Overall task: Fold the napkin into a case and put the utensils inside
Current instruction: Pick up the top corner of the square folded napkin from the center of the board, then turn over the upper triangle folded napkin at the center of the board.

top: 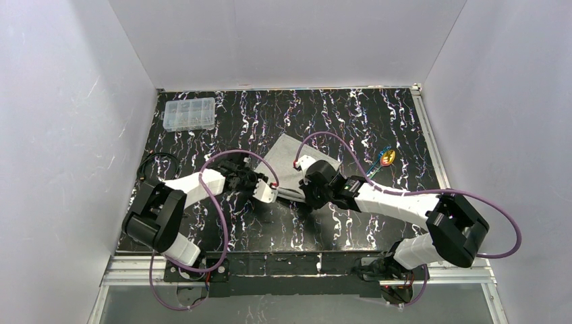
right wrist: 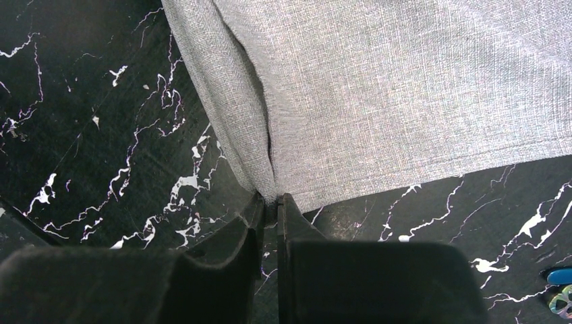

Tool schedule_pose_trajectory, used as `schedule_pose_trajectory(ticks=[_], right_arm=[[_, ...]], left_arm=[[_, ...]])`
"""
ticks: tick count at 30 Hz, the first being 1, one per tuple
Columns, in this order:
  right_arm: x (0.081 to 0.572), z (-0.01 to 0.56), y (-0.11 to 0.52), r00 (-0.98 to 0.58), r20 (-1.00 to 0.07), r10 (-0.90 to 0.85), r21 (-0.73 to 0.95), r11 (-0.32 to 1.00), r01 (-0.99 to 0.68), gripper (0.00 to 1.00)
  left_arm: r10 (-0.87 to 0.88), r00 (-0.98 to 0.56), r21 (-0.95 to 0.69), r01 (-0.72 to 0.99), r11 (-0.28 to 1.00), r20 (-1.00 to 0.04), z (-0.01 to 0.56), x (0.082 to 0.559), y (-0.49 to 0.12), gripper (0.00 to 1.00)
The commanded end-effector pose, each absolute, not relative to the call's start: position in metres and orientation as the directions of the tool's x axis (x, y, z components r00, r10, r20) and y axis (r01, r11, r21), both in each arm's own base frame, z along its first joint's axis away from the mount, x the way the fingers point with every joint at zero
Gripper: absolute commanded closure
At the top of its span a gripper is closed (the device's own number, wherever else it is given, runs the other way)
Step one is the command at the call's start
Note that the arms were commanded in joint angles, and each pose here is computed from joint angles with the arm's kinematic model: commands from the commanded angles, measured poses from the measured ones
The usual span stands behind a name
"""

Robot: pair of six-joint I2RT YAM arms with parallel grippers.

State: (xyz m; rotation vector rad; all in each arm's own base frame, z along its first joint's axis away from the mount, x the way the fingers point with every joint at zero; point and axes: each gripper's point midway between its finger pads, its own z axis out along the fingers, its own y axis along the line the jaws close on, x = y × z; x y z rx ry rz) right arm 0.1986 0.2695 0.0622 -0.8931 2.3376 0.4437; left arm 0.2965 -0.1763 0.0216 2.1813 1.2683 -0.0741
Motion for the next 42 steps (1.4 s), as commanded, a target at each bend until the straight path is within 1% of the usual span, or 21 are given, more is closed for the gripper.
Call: schedule_pose_trajectory(ticks=[1, 3, 8, 12, 17, 18, 23, 26, 29, 32, 35, 36, 38, 42], right_arm=[[0.203, 0.078, 0.276, -0.590, -0.668, -0.453, 0.118, 0.719, -0.685, 0.89], [0.204, 0.078, 0.276, -0.592, -0.667, -0.452, 0.120, 0.719, -0.684, 0.89], [0.207, 0.096, 0.279, -0.585, -0.688, -0.430, 0.135, 0.716, -0.685, 0.91], [0.197, 0.116, 0.280, -0.591, -0.686, -0.425, 0.173, 0.693, -0.700, 0.91], [0.161, 0.141, 0.283, -0.645, -0.652, -0.399, 0.325, 0.622, -0.713, 0.91], [0.150, 0.151, 0.282, -0.649, -0.650, -0.395, 0.353, 0.599, -0.718, 0.91], [0.112, 0.216, 0.278, -0.663, -0.670, -0.334, 0.458, 0.517, -0.723, 0.92], [0.103, 0.253, 0.275, -0.667, -0.690, -0.281, 0.502, 0.478, -0.721, 0.92], [0.103, 0.270, 0.276, -0.654, -0.711, -0.257, 0.504, 0.462, -0.730, 0.92], [0.119, 0.259, 0.280, -0.641, -0.722, -0.263, 0.459, 0.511, -0.727, 0.93], [0.153, 0.234, 0.279, -0.637, -0.724, -0.264, 0.390, 0.605, -0.694, 0.94], [0.167, 0.224, 0.277, -0.649, -0.715, -0.261, 0.380, 0.633, -0.674, 0.95], [0.197, 0.207, 0.273, -0.666, -0.707, -0.238, 0.370, 0.678, -0.635, 0.95], [0.247, 0.175, 0.265, -0.693, -0.694, -0.194, 0.354, 0.746, -0.563, 0.95]], left_arm=[[0.817, 0.467, 0.332, 0.872, -0.360, -0.339, -0.008, 0.268, -0.162, 0.80], [0.823, 0.452, 0.335, 0.878, -0.342, -0.344, -0.002, 0.271, -0.164, 1.00], [0.838, 0.395, 0.307, 0.907, -0.289, -0.377, 0.027, 0.270, -0.166, 1.00], [0.837, 0.337, 0.242, 0.937, -0.253, -0.431, 0.067, 0.248, -0.165, 1.00], [0.825, 0.294, 0.099, 0.954, -0.282, -0.483, 0.117, 0.189, -0.150, 1.00], [0.826, 0.270, 0.038, 0.956, -0.290, -0.494, 0.128, 0.166, -0.143, 1.00], [0.803, 0.198, -0.087, 0.951, -0.295, -0.562, 0.189, 0.109, -0.136, 1.00], [0.801, 0.128, -0.157, 0.951, -0.267, -0.585, 0.221, 0.092, -0.136, 1.00], [0.801, 0.060, -0.227, 0.944, -0.240, -0.596, 0.240, 0.085, -0.140, 1.00], [0.815, 0.018, -0.270, 0.939, -0.212, -0.579, 0.238, 0.093, -0.145, 1.00], [0.860, 0.020, -0.259, 0.950, -0.175, -0.509, 0.213, 0.121, -0.146, 1.00], [0.884, 0.028, -0.245, 0.956, -0.160, -0.467, 0.200, 0.135, -0.142, 1.00], [0.904, 0.020, -0.231, 0.964, -0.131, -0.428, 0.179, 0.163, -0.144, 1.00], [0.929, -0.090, -0.207, 0.978, 0.016, -0.358, 0.142, 0.230, -0.148, 1.00]])
